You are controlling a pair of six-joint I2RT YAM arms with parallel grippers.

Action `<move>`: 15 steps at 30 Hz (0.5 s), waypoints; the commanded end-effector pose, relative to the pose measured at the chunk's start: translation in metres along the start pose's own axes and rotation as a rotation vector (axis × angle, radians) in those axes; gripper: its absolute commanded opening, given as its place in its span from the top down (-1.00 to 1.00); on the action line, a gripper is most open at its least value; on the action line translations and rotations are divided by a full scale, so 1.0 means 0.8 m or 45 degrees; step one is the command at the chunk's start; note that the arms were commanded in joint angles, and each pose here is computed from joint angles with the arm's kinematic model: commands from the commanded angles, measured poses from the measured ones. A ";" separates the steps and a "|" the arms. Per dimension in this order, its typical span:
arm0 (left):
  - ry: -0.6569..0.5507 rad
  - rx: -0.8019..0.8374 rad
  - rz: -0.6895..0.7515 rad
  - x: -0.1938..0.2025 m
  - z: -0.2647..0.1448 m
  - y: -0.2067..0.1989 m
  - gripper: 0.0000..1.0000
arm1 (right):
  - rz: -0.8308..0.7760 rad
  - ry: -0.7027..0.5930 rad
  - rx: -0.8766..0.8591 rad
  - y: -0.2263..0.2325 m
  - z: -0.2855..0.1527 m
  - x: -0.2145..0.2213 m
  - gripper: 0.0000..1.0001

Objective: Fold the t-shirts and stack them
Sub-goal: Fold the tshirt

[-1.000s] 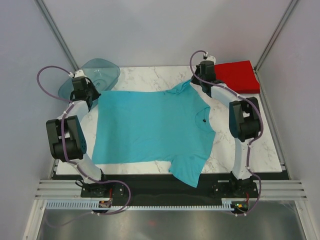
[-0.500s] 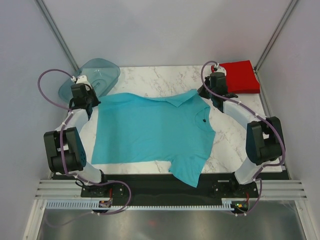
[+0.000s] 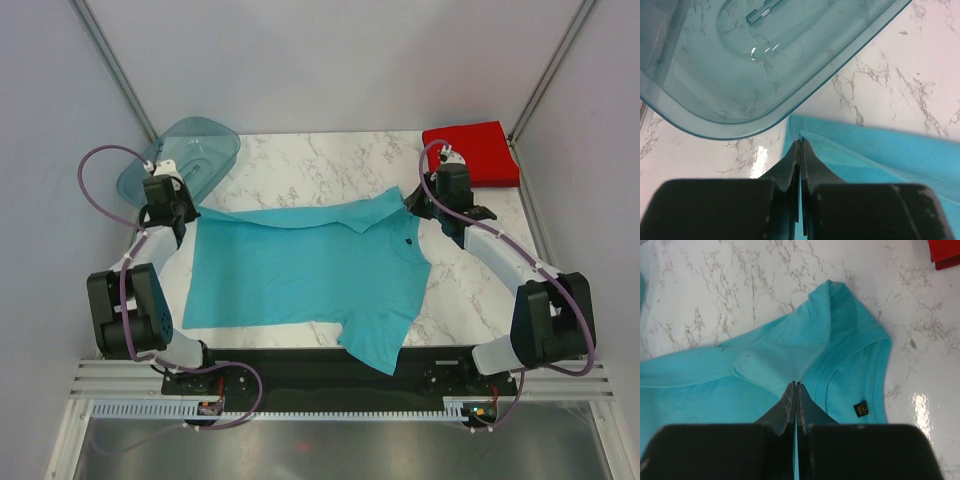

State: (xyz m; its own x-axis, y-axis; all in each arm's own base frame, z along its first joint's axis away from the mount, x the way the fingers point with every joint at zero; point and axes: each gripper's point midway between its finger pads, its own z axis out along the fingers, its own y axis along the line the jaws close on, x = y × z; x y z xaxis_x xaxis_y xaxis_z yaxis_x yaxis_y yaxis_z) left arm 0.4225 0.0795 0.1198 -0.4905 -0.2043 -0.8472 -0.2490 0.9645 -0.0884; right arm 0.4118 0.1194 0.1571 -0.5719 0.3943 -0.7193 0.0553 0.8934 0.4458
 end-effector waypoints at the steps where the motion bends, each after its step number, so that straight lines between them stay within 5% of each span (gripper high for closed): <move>1: -0.069 -0.051 0.079 -0.015 -0.014 0.013 0.95 | 0.030 0.034 -0.040 0.001 -0.018 0.015 1.00; 15: 0.179 -0.158 0.098 0.056 -0.002 0.032 0.95 | 0.027 0.181 0.057 -0.044 -0.031 0.089 1.00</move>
State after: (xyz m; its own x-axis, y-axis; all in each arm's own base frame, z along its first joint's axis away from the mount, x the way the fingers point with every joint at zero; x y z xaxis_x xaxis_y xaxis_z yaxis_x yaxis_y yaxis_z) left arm 0.3968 0.0885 0.0887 -0.5873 -0.1976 -0.7849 -0.3006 0.9536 -0.0152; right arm 0.3481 0.1173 0.0954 -0.7090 0.3790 -0.5948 0.1014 0.8894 0.4458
